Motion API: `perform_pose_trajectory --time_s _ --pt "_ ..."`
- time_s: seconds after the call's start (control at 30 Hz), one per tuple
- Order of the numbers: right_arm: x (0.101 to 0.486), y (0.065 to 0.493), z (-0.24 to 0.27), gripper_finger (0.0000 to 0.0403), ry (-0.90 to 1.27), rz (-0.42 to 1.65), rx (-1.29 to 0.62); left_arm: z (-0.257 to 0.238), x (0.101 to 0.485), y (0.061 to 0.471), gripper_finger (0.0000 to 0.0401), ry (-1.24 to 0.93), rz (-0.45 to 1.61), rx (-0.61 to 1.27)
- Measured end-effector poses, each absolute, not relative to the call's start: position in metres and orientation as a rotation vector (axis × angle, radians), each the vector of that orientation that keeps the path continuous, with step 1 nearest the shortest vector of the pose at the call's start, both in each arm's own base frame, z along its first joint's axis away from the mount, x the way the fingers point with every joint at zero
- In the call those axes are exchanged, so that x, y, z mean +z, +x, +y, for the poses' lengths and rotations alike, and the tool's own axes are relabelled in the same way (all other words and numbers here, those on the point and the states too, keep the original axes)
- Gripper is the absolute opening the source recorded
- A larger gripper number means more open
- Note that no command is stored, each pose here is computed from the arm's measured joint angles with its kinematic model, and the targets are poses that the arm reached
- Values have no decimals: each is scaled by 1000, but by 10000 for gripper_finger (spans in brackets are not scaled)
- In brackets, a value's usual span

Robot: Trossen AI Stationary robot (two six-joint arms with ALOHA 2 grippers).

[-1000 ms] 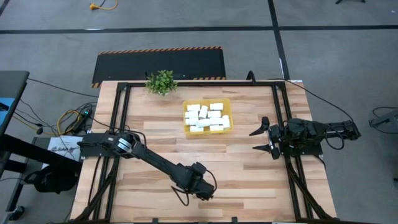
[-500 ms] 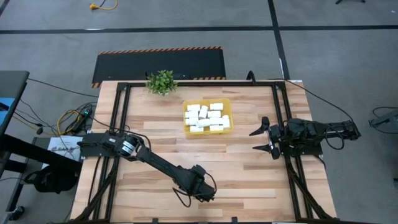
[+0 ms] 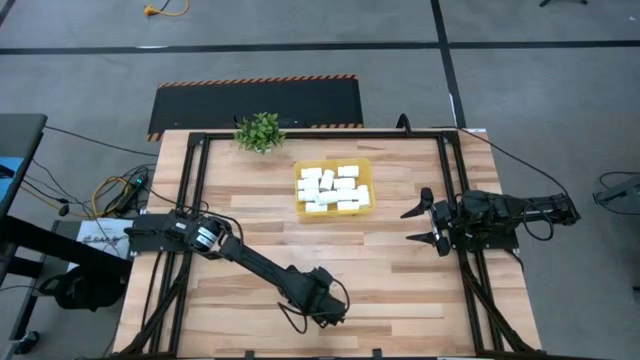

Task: Pick and place pill bottles into a basket
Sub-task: Put the white pill bottle into the yellow bin

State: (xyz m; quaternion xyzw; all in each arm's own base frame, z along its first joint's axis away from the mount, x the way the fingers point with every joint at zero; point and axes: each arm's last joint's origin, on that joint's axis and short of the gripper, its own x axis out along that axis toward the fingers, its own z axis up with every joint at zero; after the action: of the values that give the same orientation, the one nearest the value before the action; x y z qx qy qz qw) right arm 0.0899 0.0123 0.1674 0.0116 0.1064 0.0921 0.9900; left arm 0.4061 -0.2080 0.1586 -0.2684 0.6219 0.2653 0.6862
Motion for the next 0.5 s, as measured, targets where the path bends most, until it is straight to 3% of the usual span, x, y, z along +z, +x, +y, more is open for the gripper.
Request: perform_pose_trajectory --time_s 0.17,0.4,0.5 --pt "167 90 12 286 23 214 185 -208 159 406 382 -590 1396 583" --pt "167 90 12 286 23 214 185 -202 159 408 315 -586 1400 591" --pt "167 90 12 286 23 214 185 -201 159 408 313 -579 1396 595"
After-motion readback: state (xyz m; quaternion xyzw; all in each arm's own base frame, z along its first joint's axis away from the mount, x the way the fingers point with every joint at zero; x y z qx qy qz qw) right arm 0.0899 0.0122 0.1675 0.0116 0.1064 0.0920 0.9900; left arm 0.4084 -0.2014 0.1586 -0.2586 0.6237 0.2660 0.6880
